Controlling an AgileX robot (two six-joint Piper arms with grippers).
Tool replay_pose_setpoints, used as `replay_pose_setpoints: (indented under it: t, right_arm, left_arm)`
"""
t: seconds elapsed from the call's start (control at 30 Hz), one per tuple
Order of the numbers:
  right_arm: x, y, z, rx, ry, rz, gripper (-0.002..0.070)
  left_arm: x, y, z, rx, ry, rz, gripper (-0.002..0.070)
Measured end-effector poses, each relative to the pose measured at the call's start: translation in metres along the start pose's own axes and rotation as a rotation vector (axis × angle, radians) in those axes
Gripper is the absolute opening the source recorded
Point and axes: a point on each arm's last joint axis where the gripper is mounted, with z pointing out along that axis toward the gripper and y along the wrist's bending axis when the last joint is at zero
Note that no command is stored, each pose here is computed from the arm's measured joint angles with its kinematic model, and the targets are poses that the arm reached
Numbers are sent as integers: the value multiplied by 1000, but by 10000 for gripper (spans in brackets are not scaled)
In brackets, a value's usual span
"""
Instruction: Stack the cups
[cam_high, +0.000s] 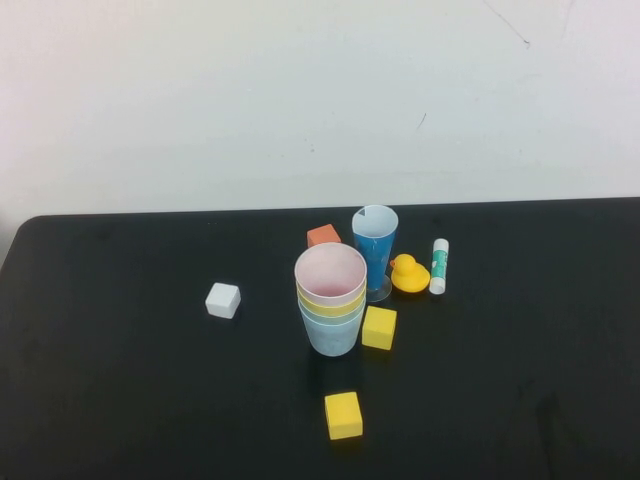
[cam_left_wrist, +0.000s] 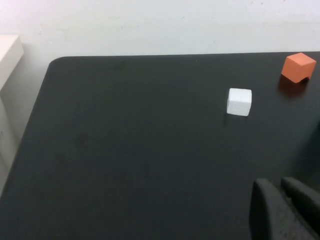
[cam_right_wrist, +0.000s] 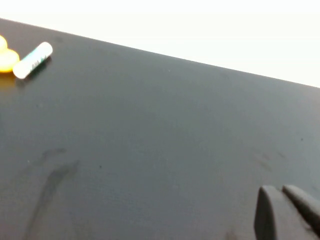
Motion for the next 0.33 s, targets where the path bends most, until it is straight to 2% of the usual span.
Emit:
replay_pose_setpoints:
  t: [0.33]
  right_arm:
    - [0,-2,0,29,6,84,-2]
  left_arm:
    - [0,0,0,0,0,0,1]
